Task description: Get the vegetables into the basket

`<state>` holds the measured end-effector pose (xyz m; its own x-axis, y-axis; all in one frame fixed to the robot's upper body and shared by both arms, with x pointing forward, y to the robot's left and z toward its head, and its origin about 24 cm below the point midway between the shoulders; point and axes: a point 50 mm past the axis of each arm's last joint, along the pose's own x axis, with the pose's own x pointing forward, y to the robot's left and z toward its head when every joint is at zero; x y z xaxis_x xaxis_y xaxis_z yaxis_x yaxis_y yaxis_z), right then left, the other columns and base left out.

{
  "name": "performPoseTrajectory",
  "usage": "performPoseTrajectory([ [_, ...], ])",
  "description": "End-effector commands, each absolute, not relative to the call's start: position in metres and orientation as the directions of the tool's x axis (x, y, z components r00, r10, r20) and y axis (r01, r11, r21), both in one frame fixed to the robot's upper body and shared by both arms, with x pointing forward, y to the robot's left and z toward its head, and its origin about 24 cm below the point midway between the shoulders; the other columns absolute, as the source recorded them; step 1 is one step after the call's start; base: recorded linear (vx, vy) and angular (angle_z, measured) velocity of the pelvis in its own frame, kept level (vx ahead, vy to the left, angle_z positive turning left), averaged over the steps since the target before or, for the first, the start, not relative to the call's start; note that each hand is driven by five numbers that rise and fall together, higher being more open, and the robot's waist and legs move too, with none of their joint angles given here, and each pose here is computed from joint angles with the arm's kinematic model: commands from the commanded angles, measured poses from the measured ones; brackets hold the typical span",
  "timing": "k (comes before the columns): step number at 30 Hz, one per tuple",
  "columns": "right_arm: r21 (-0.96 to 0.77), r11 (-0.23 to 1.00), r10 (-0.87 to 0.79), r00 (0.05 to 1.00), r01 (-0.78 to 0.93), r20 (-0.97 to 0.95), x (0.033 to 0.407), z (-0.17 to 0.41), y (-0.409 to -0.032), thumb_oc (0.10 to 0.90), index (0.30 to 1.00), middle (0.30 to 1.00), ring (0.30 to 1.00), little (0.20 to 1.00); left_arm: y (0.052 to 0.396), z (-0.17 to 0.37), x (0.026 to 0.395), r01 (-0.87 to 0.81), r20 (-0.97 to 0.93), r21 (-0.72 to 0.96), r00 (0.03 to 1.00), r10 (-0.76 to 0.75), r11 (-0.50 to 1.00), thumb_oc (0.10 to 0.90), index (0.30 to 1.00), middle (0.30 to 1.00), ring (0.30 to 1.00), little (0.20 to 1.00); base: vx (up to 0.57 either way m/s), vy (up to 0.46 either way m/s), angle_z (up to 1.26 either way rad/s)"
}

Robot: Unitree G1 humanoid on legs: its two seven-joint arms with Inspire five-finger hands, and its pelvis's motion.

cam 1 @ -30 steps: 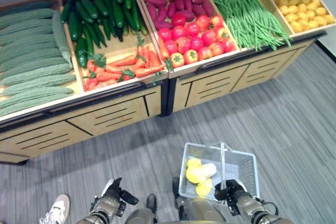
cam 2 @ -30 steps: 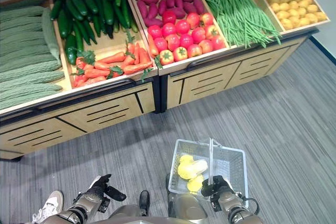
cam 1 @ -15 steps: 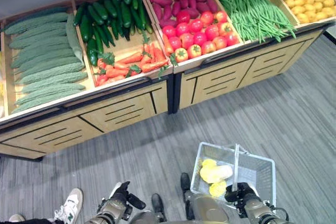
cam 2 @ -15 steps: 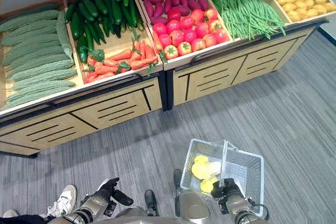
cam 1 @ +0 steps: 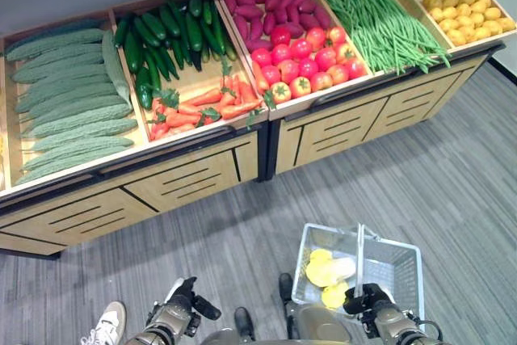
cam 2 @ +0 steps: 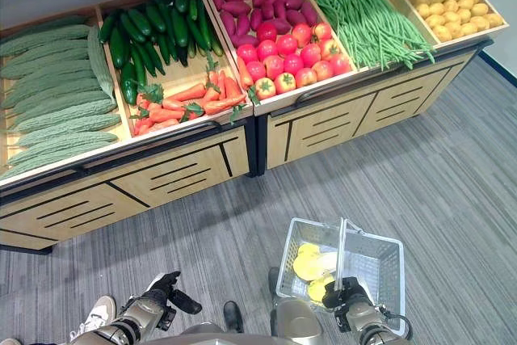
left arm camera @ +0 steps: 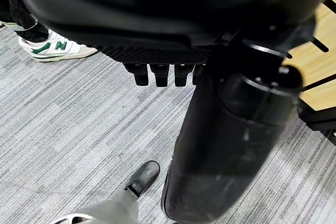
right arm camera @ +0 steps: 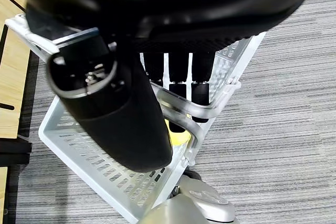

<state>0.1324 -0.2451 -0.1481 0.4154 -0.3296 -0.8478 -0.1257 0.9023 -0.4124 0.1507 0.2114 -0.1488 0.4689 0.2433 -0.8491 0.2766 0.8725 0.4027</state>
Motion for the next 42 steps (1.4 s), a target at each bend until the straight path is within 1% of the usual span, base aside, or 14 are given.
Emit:
performPoseTrajectory([
  [1, -0.417, 0.88, -0.34, 0.311, -0.227, -0.887, 0.098, -0.158, -0.249, 0.4, 0.3, 0.3, 0.3, 0.3, 0.223, -0.149, 0.146, 0.25, -0.848, 0.429, 0.443, 0.291, 0.868, 0.9, 1.0, 1.0, 1.0, 1.0, 0.0, 0.0, 0.0],
  [4, -0.421, 0.877, -0.342, 0.314, -0.23, -0.886, 0.098, -0.157, -0.25, 0.4, 0.3, 0.3, 0.3, 0.3, 0.223, -0.149, 0.146, 0.251, -0.848, 0.428, 0.443, 0.29, 0.868, 0.9, 1.0, 1.0, 1.0, 1.0, 0.0, 0.0, 0.0],
  [5, -0.287, 0.949, -0.256, 0.208, -0.133, -0.944, 0.067, -0.166, -0.242, 0.4, 0.3, 0.3, 0.3, 0.3, 0.247, -0.167, 0.053, 0.171, -0.928, 0.369, 0.133, 0.349, 0.914, 0.9, 1.0, 1.0, 1.0, 1.0, 0.0, 0.0, 0.0],
  [19, -0.282, 0.947, -0.247, 0.215, -0.151, -0.945, 0.068, -0.167, -0.239, 0.4, 0.3, 0.3, 0.3, 0.3, 0.247, -0.167, 0.05, 0.192, -0.93, 0.366, 0.121, 0.348, 0.911, 0.9, 1.0, 1.0, 1.0, 1.0, -0.01, 0.016, 0.05],
  [27, -0.284, 0.948, -0.248, 0.226, -0.145, -0.942, 0.073, -0.166, -0.24, 0.4, 0.3, 0.3, 0.3, 0.3, 0.248, -0.166, 0.055, 0.195, -0.927, 0.371, 0.141, 0.349, 0.908, 0.9, 1.0, 1.0, 1.0, 1.0, 0.01, 0.078, -0.09],
  [32, -0.281, 0.958, -0.259, 0.249, -0.055, -0.933, 0.079, -0.162, -0.247, 0.4, 0.3, 0.3, 0.3, 0.3, 0.253, -0.165, 0.055, 0.188, -0.922, 0.382, 0.138, 0.361, 0.905, 0.9, 1.0, 1.0, 1.0, 1.0, 0.05, 0.168, -0.19],
  [35, -0.286, 0.958, -0.268, 0.253, -0.036, -0.93, 0.079, -0.161, -0.251, 0.4, 0.3, 0.3, 0.3, 0.3, 0.256, -0.164, 0.054, 0.181, -0.921, 0.386, 0.136, 0.366, 0.905, 0.9, 1.0, 1.0, 1.0, 1.0, 0.02, 0.157, -0.33],
  [39, -0.287, 0.958, -0.273, 0.24, -0.025, -0.932, 0.075, -0.162, -0.252, 0.4, 0.3, 0.3, 0.3, 0.3, 0.259, -0.163, 0.053, 0.176, -0.919, 0.391, 0.13, 0.372, 0.903, 0.9, 1.0, 1.0, 1.0, 1.0, 0.07, 0.019, -0.25],
  [42, -0.287, 0.958, -0.281, 0.211, -0.002, -0.936, 0.067, -0.163, -0.254, 0.4, 0.3, 0.3, 0.3, 0.3, 0.26, -0.162, 0.057, 0.174, -0.915, 0.399, 0.144, 0.378, 0.9, 0.9, 1.0, 1.0, 1.0, 1.0, 0.12, -0.071, -0.06],
])
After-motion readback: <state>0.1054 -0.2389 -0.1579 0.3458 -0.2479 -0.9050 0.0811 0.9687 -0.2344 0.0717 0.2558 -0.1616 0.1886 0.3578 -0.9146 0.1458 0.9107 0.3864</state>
